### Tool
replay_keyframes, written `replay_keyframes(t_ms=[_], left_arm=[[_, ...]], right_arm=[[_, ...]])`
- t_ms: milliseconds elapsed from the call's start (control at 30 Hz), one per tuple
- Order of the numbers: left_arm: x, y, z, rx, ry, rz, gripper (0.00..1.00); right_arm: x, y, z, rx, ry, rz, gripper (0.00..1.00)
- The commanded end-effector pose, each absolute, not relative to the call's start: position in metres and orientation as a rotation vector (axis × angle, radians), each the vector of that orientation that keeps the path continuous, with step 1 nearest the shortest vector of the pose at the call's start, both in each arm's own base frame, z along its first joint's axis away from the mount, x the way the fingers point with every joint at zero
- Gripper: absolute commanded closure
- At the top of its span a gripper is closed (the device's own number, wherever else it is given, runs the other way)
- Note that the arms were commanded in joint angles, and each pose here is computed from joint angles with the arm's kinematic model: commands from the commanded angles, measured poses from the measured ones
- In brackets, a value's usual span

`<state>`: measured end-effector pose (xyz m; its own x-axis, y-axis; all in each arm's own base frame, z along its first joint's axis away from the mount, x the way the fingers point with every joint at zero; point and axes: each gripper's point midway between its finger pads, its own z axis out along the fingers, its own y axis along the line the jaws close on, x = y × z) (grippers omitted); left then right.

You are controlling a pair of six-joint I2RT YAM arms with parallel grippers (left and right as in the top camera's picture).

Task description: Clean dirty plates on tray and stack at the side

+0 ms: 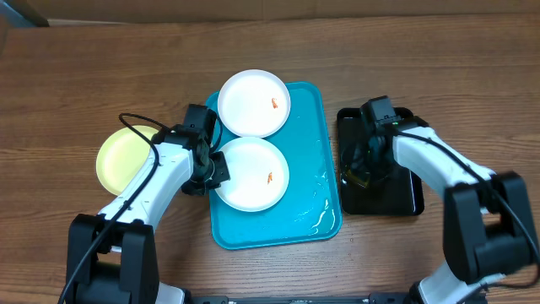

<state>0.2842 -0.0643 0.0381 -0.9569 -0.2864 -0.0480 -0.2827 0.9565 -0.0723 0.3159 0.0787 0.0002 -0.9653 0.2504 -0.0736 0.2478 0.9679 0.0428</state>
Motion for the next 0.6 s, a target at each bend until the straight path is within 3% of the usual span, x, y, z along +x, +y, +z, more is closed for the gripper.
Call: replay_keyframes(t_ms=[0,100,367,433,467,567], left_arm=[[0.277,-0.071,0.032,-0.431,3.075,-0.096,0.96],[0.277,-0.079,0.032,-0.388,3.075,-0.099,0.96],[0.276,-0.088,0.032,-0.346,3.073,-0.103,0.96],[0.276,-0.089,0.031,-0.34,3.072,-0.105,0.96],[0.276,-0.089,0.031,-0.345,3.07,-0.101,0.96],[0.277,-0.09,0.03,-0.358,3.061,-0.107,0.96]], right_arm=[[0.314,0.071,-0.017,0.428,3.066,-0.024,0.83],[0.312,0.071,-0.011,0.428,3.085,-0.038,0.96],[0.309,0.059,0.026,0.429,3.115,-0.158,0.96],[0.309,0.061,0.026,0.43,3.117,-0.147,0.68],[0.308,0.061,0.025,0.43,3.118,-0.147,0.62],[0.309,0.061,0.02,0.429,3.107,-0.14,0.7]])
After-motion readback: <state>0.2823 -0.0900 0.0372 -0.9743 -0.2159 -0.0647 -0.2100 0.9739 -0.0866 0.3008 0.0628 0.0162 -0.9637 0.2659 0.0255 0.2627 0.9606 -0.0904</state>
